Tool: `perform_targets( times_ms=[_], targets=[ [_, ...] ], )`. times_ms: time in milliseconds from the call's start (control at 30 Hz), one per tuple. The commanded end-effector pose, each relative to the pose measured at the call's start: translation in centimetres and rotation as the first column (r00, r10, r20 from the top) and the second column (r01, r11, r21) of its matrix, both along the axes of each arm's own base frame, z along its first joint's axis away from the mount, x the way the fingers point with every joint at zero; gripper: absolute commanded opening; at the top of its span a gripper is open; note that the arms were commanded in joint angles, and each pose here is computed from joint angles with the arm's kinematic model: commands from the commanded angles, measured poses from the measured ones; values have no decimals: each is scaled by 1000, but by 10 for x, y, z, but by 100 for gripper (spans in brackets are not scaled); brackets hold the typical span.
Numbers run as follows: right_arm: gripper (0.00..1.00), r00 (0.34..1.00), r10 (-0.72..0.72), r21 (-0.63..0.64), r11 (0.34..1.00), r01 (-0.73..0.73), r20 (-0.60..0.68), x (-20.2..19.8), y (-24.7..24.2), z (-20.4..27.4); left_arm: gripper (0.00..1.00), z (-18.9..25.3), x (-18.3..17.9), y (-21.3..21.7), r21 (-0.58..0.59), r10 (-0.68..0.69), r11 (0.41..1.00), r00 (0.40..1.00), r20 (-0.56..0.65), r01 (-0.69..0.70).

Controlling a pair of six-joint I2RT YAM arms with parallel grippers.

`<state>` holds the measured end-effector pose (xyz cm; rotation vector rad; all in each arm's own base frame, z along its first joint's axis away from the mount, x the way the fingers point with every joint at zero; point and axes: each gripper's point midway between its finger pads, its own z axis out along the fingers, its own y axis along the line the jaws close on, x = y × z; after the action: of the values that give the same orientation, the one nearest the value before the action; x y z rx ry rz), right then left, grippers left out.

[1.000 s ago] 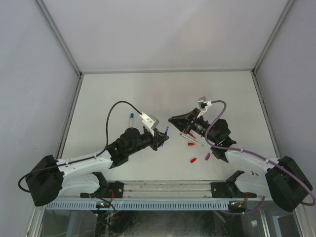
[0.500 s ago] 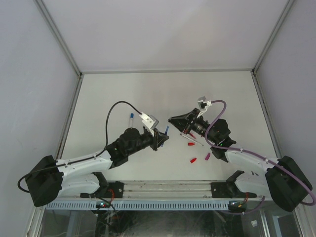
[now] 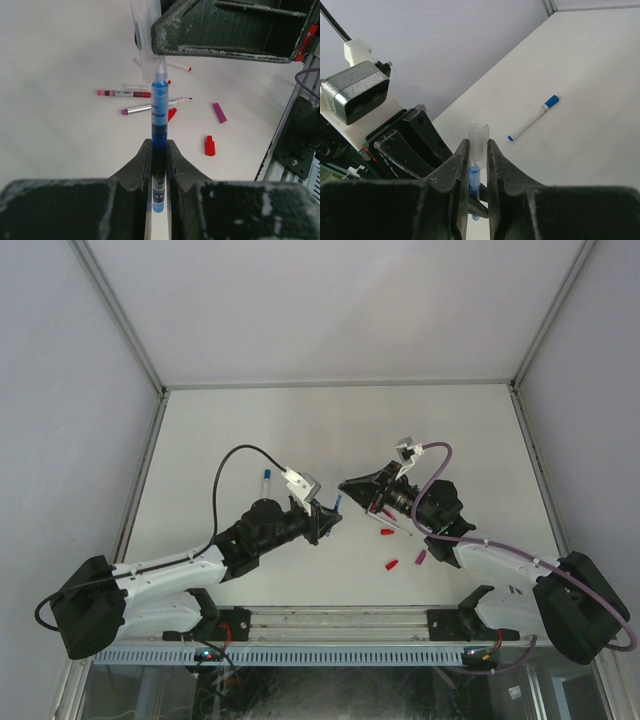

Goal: Insert the pens into the pen caps
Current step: Insert the pen cap onto the pen.

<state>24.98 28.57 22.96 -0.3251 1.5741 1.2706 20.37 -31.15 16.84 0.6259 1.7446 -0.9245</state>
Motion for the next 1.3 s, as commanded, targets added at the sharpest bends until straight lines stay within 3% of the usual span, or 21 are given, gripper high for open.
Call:
perform_targets(
  times_ms=[0, 433, 1067, 1267],
  targets=[
    [0, 999, 15, 13, 1000, -15, 28, -2, 4, 7, 0, 35, 5, -5, -69, 4, 998, 996, 88, 2],
    [0, 997, 67, -15, 998, -68, -43, -24, 22, -7, 0, 36, 7, -2, -72, 24, 997, 995, 93, -18],
    [0, 995, -2, -107, 994, -8, -99, -37, 30, -50, 0, 38, 9, 5, -80, 56, 996, 993, 102, -48],
    [15, 998, -21, -127, 992, 14, -54, -36, 26, -46, 0, 38, 10, 4, -78, 57, 996, 993, 102, -49]
  ],
)
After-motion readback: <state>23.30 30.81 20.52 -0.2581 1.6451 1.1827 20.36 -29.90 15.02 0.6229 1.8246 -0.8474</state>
